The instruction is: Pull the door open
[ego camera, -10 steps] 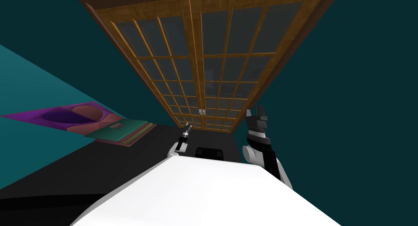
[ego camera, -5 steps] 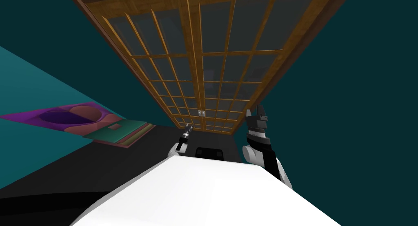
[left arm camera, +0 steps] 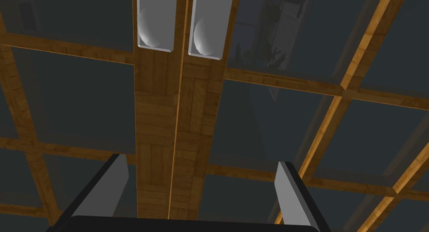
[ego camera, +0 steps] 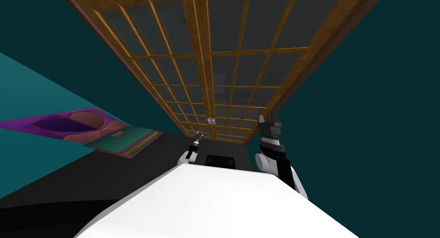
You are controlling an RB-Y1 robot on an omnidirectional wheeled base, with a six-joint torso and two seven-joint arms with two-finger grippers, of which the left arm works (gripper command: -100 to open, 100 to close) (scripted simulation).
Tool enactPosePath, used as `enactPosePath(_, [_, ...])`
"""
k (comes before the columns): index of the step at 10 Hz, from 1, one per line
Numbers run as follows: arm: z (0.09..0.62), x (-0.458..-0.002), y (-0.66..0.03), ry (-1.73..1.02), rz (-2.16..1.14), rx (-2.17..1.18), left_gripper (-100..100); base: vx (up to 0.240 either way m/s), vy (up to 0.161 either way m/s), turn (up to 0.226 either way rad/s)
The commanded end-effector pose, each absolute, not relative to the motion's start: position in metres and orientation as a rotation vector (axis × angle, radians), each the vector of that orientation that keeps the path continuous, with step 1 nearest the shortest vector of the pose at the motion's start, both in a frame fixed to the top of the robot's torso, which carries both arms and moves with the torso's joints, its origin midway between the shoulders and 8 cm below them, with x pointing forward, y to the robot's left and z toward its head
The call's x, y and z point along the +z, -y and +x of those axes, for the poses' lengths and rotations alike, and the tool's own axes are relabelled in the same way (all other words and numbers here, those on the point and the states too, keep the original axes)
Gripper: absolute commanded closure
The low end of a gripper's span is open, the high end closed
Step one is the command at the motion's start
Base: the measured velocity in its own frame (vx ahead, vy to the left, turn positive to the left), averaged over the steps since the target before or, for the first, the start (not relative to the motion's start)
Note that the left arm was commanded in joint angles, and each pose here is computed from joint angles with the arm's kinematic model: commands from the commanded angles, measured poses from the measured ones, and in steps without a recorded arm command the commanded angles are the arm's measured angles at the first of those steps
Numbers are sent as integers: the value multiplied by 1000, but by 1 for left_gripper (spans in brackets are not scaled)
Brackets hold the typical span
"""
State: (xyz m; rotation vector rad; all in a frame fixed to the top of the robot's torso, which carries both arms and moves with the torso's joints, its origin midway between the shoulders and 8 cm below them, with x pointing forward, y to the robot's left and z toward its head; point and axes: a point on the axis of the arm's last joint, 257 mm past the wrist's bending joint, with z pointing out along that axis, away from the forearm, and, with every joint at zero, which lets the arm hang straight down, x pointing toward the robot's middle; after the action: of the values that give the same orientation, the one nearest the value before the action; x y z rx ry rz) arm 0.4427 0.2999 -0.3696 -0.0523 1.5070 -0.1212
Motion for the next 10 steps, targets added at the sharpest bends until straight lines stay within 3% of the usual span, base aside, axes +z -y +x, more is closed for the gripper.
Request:
enactPosePath(1, [442,-379,-299,-1528,-24,-96,-100,131,-25,17])
enactPosePath(7, [440,-396,-296,-1567,36,-50,-100,152,-11,10])
enactPosePath(10, [419,-418,-315,-1621,17,-9,-100,-141,-5,43])
